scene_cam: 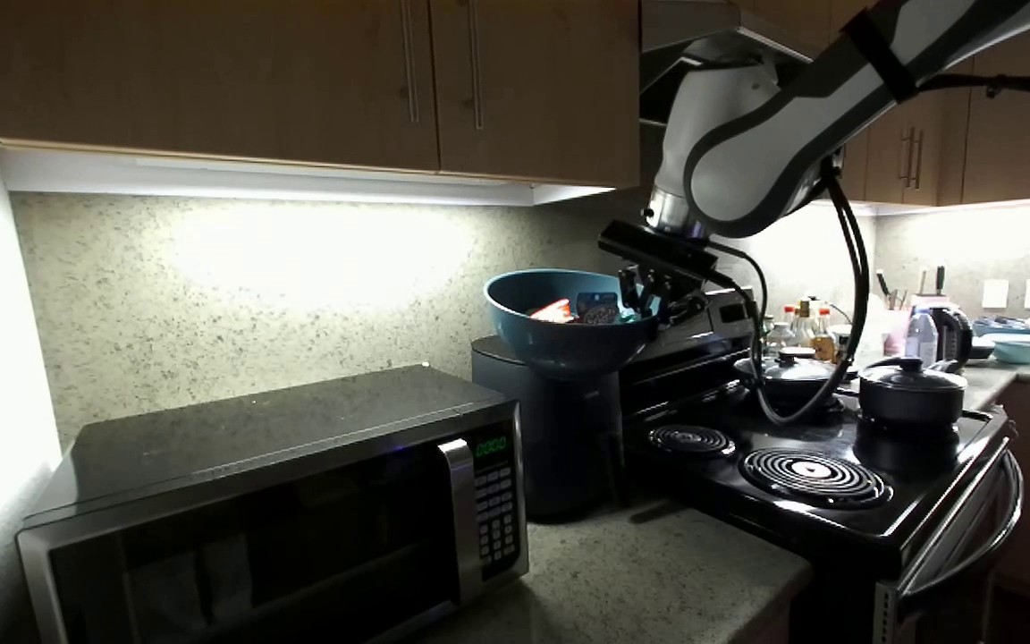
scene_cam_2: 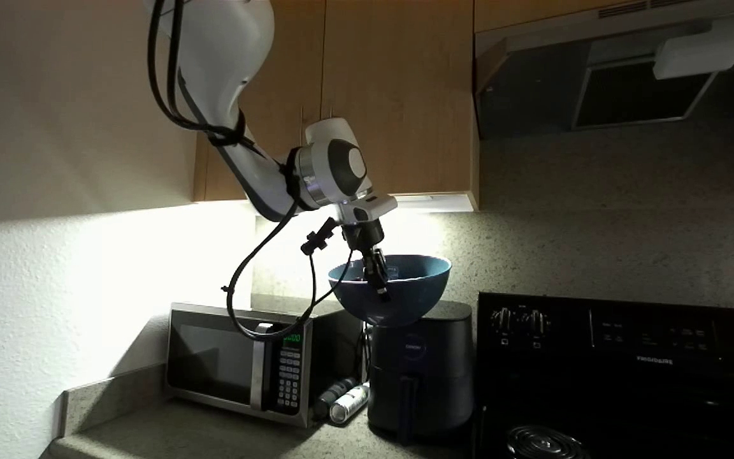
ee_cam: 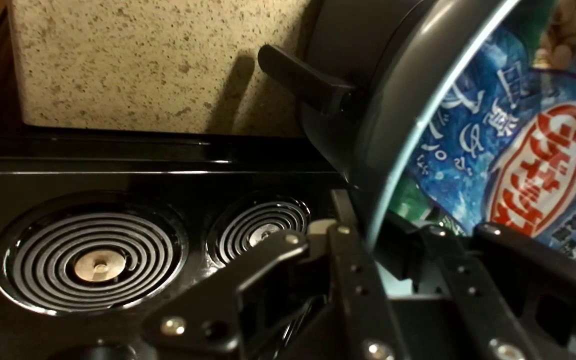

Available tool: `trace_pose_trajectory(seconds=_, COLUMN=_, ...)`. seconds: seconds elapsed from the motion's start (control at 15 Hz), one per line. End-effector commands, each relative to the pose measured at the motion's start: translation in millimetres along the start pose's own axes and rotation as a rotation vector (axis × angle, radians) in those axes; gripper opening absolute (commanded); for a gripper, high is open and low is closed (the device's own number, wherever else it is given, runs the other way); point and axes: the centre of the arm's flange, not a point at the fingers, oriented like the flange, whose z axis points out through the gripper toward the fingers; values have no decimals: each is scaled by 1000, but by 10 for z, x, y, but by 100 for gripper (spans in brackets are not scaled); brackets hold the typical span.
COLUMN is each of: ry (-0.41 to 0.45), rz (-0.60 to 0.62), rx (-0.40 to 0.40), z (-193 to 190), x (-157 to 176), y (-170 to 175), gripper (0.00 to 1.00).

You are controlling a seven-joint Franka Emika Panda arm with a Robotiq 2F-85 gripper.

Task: Put the blue bowl on the counter top

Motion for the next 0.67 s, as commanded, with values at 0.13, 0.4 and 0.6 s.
trace_pose_trajectory(seconds=0.13, ry=-55, rz=20, rx=-30, z=83, x=-240, y=438, gripper=9)
trace_pose_trajectory(seconds=0.4, ry=-45, rz=16, rx=-5, z=37, x=-312, y=520, gripper=9)
trace_pose_trajectory(seconds=0.6, ry=-27, rz=13, rx=30, z=-56, x=-211, y=347, gripper=9)
